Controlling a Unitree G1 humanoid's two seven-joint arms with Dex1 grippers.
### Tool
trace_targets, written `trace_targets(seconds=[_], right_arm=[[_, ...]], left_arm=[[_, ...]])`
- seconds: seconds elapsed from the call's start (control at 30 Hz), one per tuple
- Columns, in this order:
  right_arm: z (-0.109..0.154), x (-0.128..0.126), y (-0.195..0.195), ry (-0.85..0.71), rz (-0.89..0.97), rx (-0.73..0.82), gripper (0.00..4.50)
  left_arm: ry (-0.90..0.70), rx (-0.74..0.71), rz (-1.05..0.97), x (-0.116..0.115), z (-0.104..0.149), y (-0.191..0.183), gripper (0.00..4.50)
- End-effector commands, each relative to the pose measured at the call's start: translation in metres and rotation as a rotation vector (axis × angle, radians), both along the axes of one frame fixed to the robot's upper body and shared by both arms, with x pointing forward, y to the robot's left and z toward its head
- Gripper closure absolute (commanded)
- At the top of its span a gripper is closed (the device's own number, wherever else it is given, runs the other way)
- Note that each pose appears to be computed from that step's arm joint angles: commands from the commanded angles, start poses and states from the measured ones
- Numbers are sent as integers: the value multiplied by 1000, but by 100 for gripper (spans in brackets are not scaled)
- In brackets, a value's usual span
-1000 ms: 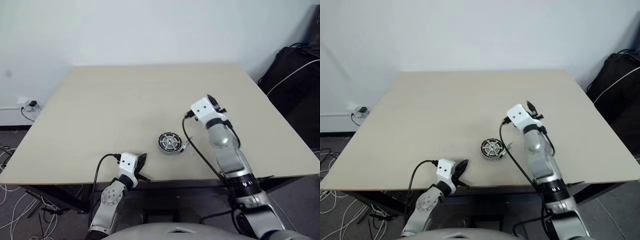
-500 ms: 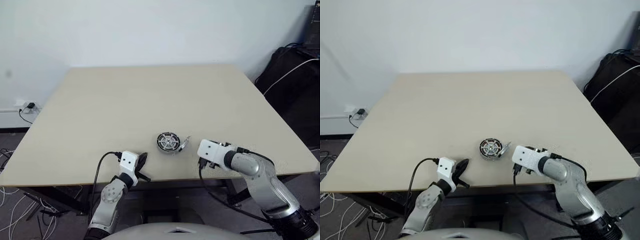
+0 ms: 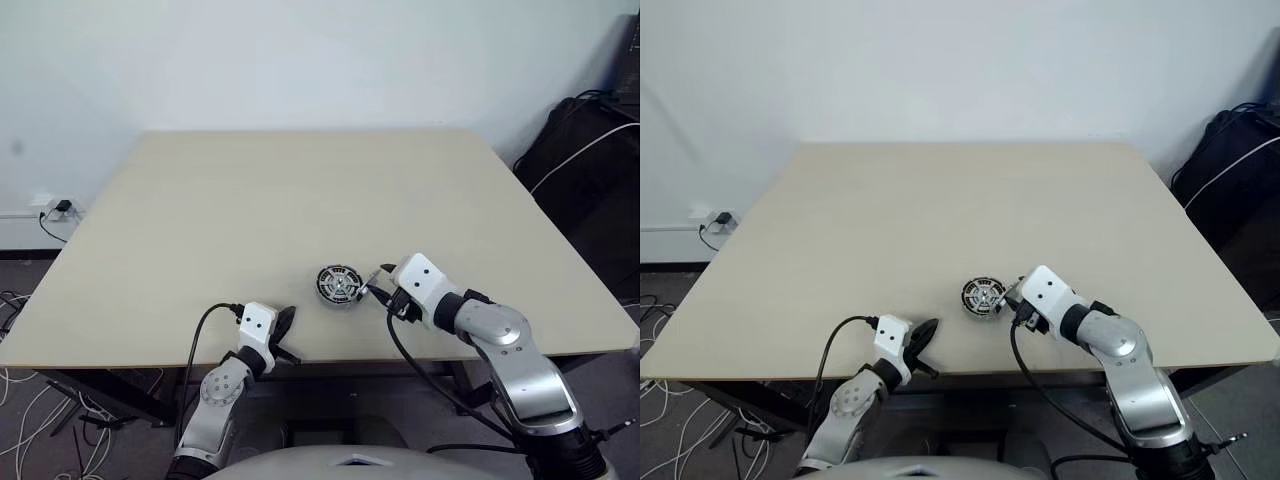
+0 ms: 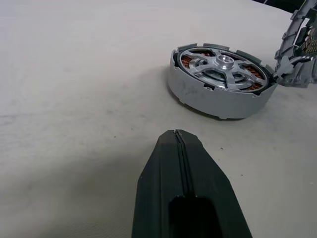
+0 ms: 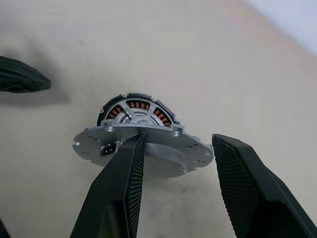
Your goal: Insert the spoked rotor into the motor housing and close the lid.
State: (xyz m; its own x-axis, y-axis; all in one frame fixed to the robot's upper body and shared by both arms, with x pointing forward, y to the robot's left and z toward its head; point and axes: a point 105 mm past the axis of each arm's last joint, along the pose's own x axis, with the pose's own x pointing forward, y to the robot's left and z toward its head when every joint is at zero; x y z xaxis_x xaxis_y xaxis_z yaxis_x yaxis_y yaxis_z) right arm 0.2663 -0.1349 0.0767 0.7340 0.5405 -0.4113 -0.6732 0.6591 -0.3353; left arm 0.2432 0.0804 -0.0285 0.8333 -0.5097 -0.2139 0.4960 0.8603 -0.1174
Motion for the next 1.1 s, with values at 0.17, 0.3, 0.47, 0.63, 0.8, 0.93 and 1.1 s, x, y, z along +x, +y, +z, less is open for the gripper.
trace_targets(seconds=[0.17,0.3,0.47,0.63,0.8,0.93,1.1], right_arm=[[-5,-4,-7,124,-109,109,219],[-8,-9,-1,183,-117,160,219],[-12,-10,3,232,-134,232,219],[-11,-4,8,215,-136,298,219],[-12,2,17,198,-129,320,219],[-12,12,22,177,-136,333,219],[-14,25,29,155,-143,326,219]], left_arm=[[-43,-6,-1,2,13,1,450],[-37,-3,-2,3,10,2,450],[-34,0,-2,3,8,3,450],[-33,-1,-1,4,6,3,450],[-42,-4,0,5,11,2,450],[-53,-7,-1,6,17,-2,450],[-58,-8,0,6,24,-3,450]])
